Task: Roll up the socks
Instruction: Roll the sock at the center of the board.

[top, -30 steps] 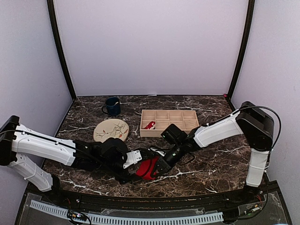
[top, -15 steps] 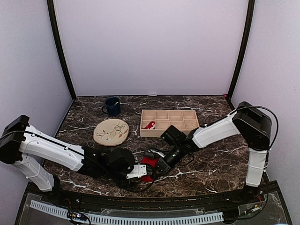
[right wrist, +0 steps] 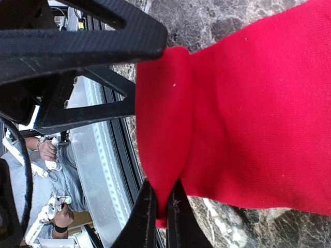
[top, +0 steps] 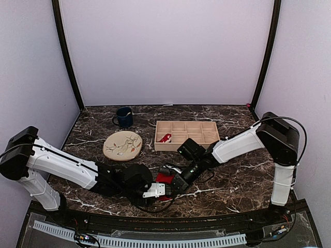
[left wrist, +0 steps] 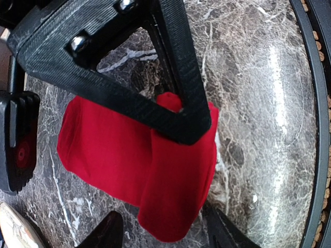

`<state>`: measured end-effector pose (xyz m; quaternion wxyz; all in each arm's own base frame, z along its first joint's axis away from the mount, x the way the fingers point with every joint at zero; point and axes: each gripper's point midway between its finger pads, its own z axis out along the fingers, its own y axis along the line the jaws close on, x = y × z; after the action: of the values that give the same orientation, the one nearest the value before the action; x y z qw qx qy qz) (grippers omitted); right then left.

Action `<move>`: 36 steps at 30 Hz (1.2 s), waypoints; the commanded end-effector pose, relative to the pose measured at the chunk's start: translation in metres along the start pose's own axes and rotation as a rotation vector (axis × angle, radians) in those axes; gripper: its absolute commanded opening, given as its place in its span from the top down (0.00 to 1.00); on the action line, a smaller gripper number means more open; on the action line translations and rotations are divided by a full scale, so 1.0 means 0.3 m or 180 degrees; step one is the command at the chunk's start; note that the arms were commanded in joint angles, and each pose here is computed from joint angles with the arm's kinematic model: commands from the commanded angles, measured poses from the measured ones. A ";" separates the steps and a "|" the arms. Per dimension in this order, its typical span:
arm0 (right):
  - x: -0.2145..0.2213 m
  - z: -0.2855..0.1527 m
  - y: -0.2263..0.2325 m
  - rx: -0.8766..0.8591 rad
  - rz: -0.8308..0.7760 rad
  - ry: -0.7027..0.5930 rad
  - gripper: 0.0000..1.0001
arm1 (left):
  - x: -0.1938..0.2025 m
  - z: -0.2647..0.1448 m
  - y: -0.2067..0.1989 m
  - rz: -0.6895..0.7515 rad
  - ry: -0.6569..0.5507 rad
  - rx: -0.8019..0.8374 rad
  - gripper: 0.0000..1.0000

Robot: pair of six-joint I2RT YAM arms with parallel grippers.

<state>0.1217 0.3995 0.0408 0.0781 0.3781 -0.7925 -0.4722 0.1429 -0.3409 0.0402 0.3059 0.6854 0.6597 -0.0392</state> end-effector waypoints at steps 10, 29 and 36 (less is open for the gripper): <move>-0.021 0.003 0.002 -0.0127 -0.0009 -0.0023 0.97 | -0.050 0.030 -0.018 0.0131 -0.0085 0.0056 0.53; -0.016 -0.015 -0.013 -0.0144 0.0084 -0.0125 0.86 | -0.028 0.043 -0.087 0.0165 0.0098 0.0451 0.92; -0.009 -0.043 -0.005 -0.0215 0.0079 -0.0297 0.72 | 0.002 0.043 -0.105 -0.0085 0.0219 0.0730 0.95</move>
<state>0.1236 0.3894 0.0294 0.0906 0.3438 -0.7978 -0.4870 0.1276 -0.3564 0.0233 0.2525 0.7138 0.6497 -0.0687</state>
